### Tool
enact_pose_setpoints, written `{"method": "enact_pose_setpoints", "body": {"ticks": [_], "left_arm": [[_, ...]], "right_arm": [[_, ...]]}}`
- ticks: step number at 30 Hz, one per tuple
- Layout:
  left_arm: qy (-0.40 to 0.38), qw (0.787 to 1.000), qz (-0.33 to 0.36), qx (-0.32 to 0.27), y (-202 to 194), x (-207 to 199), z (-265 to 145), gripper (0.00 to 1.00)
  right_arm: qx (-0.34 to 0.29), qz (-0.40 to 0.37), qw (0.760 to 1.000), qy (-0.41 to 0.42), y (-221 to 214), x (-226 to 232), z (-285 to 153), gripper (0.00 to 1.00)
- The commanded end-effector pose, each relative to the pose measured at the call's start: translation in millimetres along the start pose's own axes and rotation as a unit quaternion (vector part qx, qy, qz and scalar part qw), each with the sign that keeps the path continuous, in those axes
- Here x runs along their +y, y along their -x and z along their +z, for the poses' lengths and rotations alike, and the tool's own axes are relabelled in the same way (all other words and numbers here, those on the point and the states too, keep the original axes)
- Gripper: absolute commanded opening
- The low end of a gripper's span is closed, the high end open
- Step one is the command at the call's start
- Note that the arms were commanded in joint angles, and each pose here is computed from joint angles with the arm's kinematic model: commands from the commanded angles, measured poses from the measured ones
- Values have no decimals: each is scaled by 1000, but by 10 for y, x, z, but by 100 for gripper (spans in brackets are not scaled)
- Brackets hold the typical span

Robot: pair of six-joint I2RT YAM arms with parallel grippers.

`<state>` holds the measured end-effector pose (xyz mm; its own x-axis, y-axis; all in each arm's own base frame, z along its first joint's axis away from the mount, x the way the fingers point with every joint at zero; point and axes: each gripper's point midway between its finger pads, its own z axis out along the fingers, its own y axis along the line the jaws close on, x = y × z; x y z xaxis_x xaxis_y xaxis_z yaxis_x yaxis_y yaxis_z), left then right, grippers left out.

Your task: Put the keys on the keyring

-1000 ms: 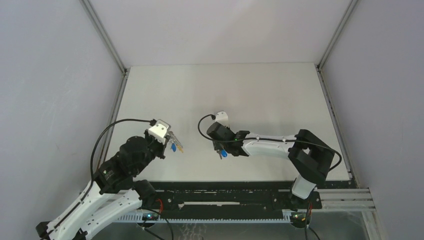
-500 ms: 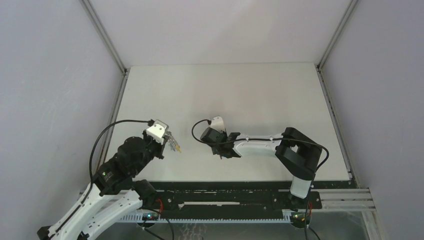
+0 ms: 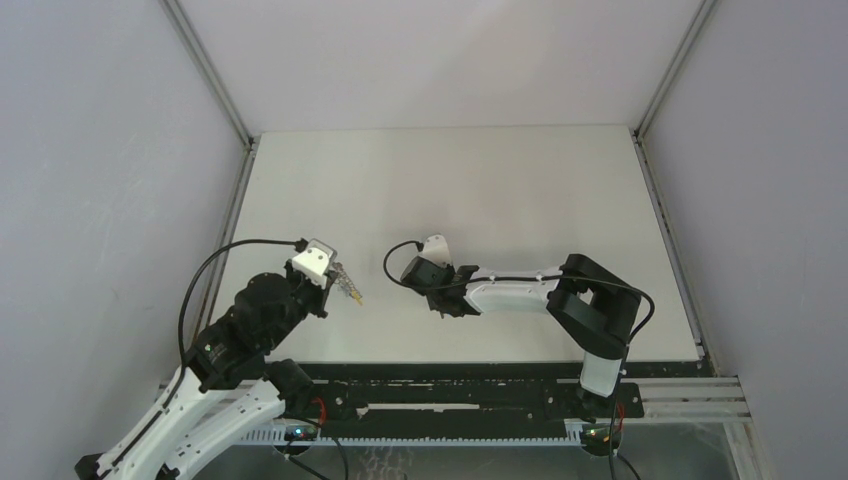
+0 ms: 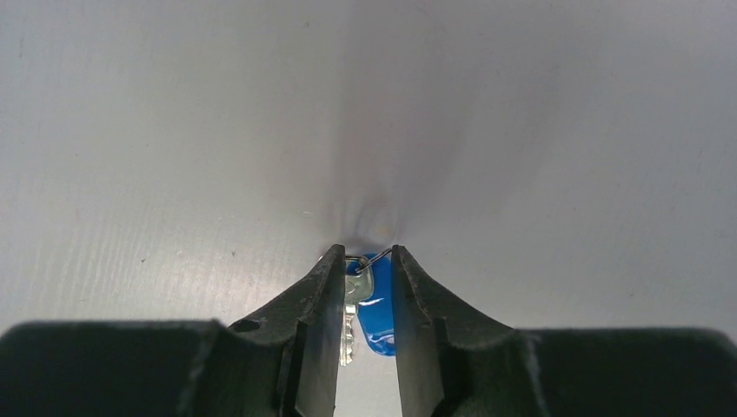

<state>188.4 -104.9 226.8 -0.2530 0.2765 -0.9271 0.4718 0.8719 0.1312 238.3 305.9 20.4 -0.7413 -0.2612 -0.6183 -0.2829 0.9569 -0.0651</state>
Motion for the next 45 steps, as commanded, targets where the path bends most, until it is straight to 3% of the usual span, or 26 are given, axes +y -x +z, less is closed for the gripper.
{"method": "enact_pose_setpoints", "body": {"ticks": [1, 11, 20, 26, 31, 45], "left_arm": [[-1, 1000, 6, -16, 70, 1, 38, 0], [1, 1000, 6, -15, 67, 15, 50, 0], [2, 1000, 6, -17, 64, 22, 50, 0], [-4, 1000, 7, -23, 88, 11, 45, 1], [-7, 1000, 7, -25, 90, 4, 47, 0], [-6, 1000, 1, -25, 84, 25, 63, 0]], "right_arm": [[-15, 10, 1000, 10, 133, 100, 3, 25], [-17, -12, 999, 27, 181, 112, -21, 14], [-34, -97, 989, 109, 291, 183, -122, 2], [-40, -195, 959, 201, 226, 256, -187, 0], [9, -287, 922, 262, 17, 285, -274, 0], [75, -383, 881, 267, -185, 179, -319, 0]]}}
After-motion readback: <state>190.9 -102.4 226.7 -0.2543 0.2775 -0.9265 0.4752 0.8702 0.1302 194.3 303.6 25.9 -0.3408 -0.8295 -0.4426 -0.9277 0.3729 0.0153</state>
